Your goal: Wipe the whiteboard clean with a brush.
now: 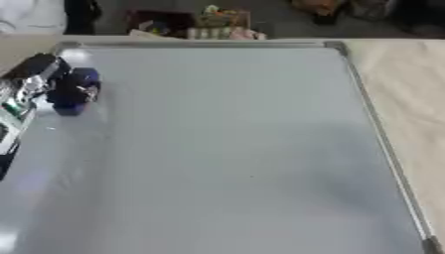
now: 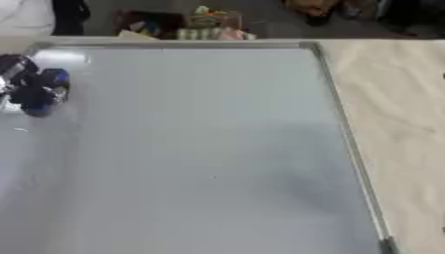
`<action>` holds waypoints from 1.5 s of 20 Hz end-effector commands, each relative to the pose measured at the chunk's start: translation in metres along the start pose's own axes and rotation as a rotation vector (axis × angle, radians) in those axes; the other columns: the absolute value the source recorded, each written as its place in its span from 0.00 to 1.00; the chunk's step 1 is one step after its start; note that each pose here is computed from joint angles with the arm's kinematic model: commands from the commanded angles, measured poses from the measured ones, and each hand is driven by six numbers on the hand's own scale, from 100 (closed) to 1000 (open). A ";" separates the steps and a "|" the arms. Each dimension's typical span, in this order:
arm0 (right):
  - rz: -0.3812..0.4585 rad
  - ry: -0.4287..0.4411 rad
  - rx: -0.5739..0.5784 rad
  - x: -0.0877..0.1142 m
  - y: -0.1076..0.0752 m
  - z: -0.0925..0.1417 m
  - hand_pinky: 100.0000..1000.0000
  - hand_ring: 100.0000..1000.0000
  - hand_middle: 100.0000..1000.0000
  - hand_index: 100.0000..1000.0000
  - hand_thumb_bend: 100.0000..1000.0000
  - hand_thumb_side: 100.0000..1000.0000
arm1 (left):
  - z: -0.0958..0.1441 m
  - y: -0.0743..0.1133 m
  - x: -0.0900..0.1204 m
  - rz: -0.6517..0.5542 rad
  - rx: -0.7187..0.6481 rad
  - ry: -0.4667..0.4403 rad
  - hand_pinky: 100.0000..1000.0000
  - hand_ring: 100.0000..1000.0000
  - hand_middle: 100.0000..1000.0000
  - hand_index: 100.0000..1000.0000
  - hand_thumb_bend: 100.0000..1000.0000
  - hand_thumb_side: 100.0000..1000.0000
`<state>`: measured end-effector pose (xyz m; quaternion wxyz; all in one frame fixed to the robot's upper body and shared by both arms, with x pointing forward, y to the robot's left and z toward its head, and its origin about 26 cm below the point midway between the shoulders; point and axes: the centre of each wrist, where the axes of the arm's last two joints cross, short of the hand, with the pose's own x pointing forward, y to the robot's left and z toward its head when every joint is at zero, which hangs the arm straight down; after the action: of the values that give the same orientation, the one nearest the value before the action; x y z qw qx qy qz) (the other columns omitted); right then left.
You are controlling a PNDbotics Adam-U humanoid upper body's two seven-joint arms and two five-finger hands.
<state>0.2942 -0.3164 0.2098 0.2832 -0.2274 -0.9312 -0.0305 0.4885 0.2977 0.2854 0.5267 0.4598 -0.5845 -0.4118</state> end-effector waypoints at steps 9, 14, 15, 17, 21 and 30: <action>0.006 -0.016 -0.003 0.003 -0.004 -0.003 0.86 0.81 0.59 0.86 0.00 1.00 | 0.001 0.020 -0.002 0.008 0.029 -0.008 0.60 0.66 0.54 0.17 0.23 0.48; 0.004 -0.015 -0.003 0.003 -0.004 -0.003 0.86 0.81 0.58 0.86 0.00 1.00 | 0.001 0.021 -0.003 0.016 0.022 -0.008 0.61 0.67 0.55 0.17 0.22 0.48; 0.004 -0.015 -0.003 0.003 -0.004 -0.003 0.86 0.81 0.58 0.86 0.00 1.00 | 0.001 0.021 -0.003 0.015 0.022 -0.007 0.61 0.67 0.55 0.17 0.21 0.47; 0.003 -0.016 -0.004 0.003 -0.004 -0.003 0.86 0.81 0.58 0.86 0.00 1.00 | 0.001 0.020 -0.004 0.014 0.023 -0.004 0.60 0.66 0.54 0.17 0.18 0.45; 0.001 -0.016 -0.006 0.003 -0.004 -0.003 0.86 0.81 0.58 0.86 0.00 1.00 | 0.001 0.019 -0.005 0.015 0.020 -0.001 0.59 0.65 0.52 0.17 0.17 0.43; 0.003 -0.016 -0.011 0.003 -0.004 -0.003 0.86 0.81 0.58 0.86 0.00 1.00 | 0.001 0.015 -0.006 0.017 0.011 -0.002 0.58 0.61 0.46 0.16 0.18 0.44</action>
<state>0.2938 -0.3167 0.2086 0.2857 -0.2275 -0.9304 -0.0320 0.4887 0.2991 0.2862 0.5312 0.4509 -0.5864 -0.4132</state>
